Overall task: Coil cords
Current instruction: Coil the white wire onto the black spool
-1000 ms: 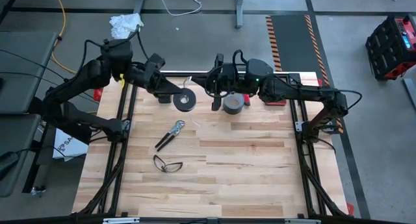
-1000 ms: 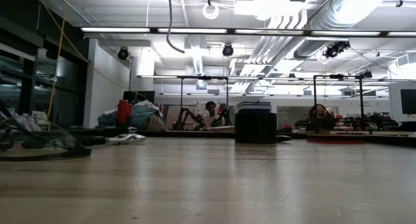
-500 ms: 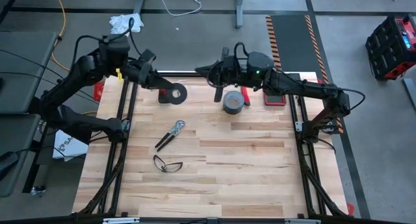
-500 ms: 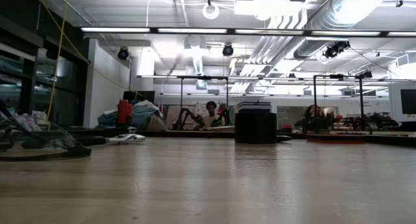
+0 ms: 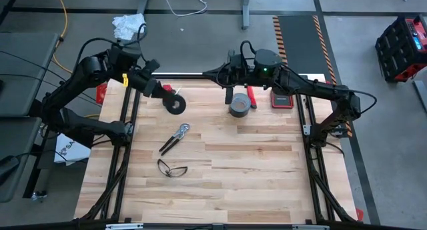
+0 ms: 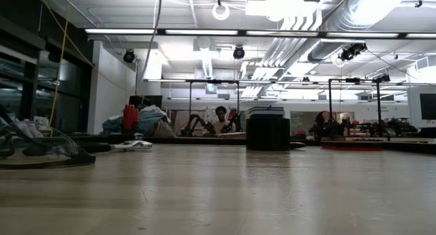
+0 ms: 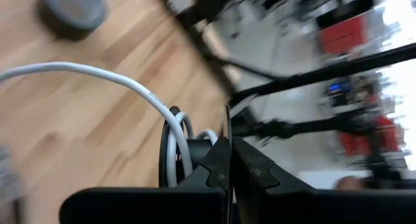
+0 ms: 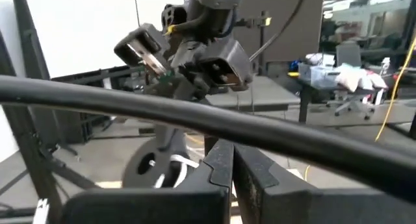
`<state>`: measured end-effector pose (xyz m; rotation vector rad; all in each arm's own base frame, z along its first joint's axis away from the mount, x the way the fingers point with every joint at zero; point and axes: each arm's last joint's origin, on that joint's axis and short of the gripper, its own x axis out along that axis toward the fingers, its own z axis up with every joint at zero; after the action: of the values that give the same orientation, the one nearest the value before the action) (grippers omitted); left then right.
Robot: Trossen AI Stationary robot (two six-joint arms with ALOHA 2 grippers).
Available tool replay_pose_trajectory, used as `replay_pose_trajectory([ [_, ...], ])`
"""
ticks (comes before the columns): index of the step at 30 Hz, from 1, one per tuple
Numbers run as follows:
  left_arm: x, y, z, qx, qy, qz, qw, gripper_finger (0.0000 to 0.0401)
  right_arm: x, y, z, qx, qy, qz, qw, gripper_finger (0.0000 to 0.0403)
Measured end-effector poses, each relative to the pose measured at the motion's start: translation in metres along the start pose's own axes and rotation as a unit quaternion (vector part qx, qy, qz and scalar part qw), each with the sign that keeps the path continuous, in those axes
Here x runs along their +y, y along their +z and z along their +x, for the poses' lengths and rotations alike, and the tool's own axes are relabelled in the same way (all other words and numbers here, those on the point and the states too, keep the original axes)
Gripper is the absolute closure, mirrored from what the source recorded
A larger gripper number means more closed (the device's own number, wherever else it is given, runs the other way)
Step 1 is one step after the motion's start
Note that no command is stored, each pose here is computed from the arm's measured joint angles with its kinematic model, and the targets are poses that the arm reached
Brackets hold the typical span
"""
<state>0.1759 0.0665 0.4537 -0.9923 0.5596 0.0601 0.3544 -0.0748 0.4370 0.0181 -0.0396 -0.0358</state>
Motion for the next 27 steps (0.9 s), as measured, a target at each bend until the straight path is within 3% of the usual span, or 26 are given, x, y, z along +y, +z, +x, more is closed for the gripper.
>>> replay_pose_trajectory([
  [5, 0.014, -0.008, 0.008, 0.051, 0.079, 0.020, 0.995, 0.0401, 0.001, -0.005, 0.000, 0.027, 0.015, 0.006, 1.000, 0.0403],
  [10, 0.027, -0.012, 0.021, 0.105, 0.177, 0.073, 0.976, 0.0401, 0.001, -0.012, 0.000, 0.062, 0.020, 0.013, 0.998, 0.0403],
  [21, 0.032, -0.021, 0.047, 0.165, 0.372, 0.261, 0.875, 0.0401, 0.001, -0.025, -0.003, 0.128, 0.017, 0.046, 0.991, 0.0394],
  [27, 0.007, -0.025, 0.051, 0.125, 0.378, 0.371, 0.839, 0.0401, 0.006, -0.028, -0.002, 0.139, 0.029, -0.001, 0.990, 0.0327],
])
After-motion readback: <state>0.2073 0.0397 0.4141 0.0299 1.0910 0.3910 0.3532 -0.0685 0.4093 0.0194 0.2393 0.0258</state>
